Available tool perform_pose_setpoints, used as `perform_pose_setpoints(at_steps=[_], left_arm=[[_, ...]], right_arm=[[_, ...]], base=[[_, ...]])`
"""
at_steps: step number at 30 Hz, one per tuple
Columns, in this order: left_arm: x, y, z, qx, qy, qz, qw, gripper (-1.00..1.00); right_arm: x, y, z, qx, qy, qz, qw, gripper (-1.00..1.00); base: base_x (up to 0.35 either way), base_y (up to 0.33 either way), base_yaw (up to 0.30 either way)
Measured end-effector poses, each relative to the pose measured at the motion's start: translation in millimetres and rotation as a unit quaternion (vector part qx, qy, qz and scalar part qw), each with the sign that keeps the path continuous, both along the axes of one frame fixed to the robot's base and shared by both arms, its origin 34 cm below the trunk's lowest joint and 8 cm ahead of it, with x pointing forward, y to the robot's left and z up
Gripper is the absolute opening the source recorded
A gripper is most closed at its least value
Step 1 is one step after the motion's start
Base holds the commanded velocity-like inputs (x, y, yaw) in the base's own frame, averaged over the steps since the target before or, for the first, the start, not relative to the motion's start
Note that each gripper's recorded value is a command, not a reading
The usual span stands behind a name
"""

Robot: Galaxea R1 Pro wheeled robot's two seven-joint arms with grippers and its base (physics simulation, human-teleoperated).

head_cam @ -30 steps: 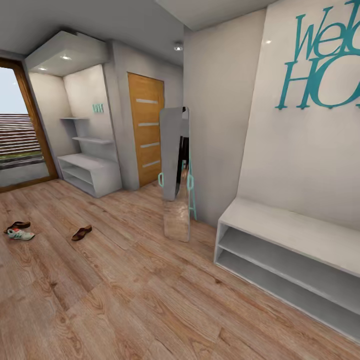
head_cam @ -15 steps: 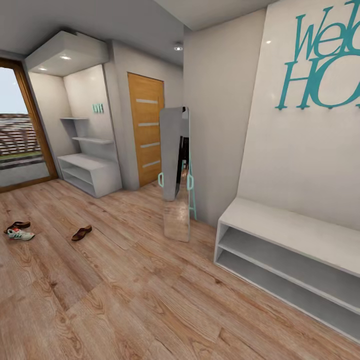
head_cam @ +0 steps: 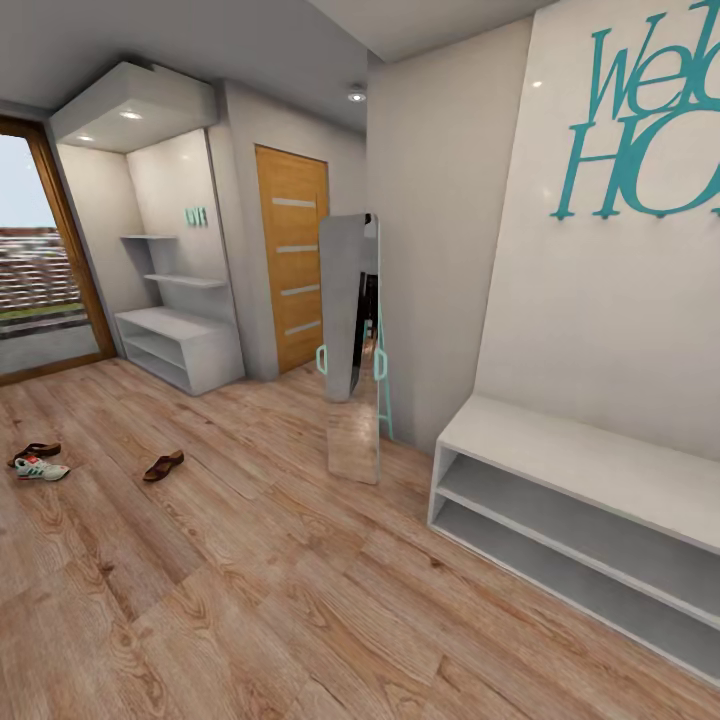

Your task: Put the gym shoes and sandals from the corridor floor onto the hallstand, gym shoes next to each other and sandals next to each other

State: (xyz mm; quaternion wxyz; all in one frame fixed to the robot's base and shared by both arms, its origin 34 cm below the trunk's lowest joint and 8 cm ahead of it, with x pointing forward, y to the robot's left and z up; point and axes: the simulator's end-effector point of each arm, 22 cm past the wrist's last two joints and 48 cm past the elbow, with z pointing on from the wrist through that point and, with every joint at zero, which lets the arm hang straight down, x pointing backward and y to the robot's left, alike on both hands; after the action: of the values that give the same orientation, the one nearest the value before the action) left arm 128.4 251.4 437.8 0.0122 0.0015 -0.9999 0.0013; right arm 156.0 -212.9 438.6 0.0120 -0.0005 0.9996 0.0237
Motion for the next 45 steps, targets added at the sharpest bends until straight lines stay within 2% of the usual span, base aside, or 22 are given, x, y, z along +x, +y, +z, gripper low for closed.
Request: perform_pose_setpoints(at_steps=[14,25,31,38,39,43,44,45], left_arm=[[0.6,-1.1,0.0,-0.001,-0.001,0.000,1.0000,1.00],[8.9,-1.3,0.0,-0.001,-0.020,-0.005,0.9998,1.00],[26.5,-1.5,0.8,-0.001,-0.058,-0.006,0.9983,1.00],[52.4,-1.5,4.4,-0.001,-0.114,-0.004,0.9935,1.00],[69.3,-1.8,7.9,-0.001,-0.148,-0.002,0.9890,1.00],[90.3,-1.3,12.5,-0.001,-0.182,-0.001,0.9833,1.00],[115.4,-0.6,17.9,0.000,-0.214,0.001,0.9769,1.00],[123.2,-0.5,19.7,0.000,-0.223,0.002,0.9748,1.00]], right_arm=[[1.2,-1.2,0.0,-0.001,-0.002,0.002,1.0000,1.00],[2.2,-11.7,-0.4,-0.008,-0.005,0.004,0.9999,1.00],[9.3,-36.1,-0.6,-0.024,-0.019,0.004,0.9995,1.00],[28.5,-54.9,1.6,-0.036,-0.062,0.003,0.9974,1.00],[42.1,-61.7,4.2,-0.040,-0.093,0.003,0.9948,1.00],[56.0,-68.9,7.8,-0.044,-0.125,0.003,0.9912,1.00],[74.7,-74.8,12.9,-0.048,-0.159,0.003,0.9861,1.00],[81.2,-75.7,14.6,-0.048,-0.169,0.003,0.9844,1.00]], base=[[0.000,0.000,0.000],[0.000,0.000,0.000],[0.000,0.000,0.000],[0.000,0.000,0.000],[0.000,0.000,0.000],[0.000,0.000,0.000],[0.000,0.000,0.000],[0.000,0.000,0.000]])
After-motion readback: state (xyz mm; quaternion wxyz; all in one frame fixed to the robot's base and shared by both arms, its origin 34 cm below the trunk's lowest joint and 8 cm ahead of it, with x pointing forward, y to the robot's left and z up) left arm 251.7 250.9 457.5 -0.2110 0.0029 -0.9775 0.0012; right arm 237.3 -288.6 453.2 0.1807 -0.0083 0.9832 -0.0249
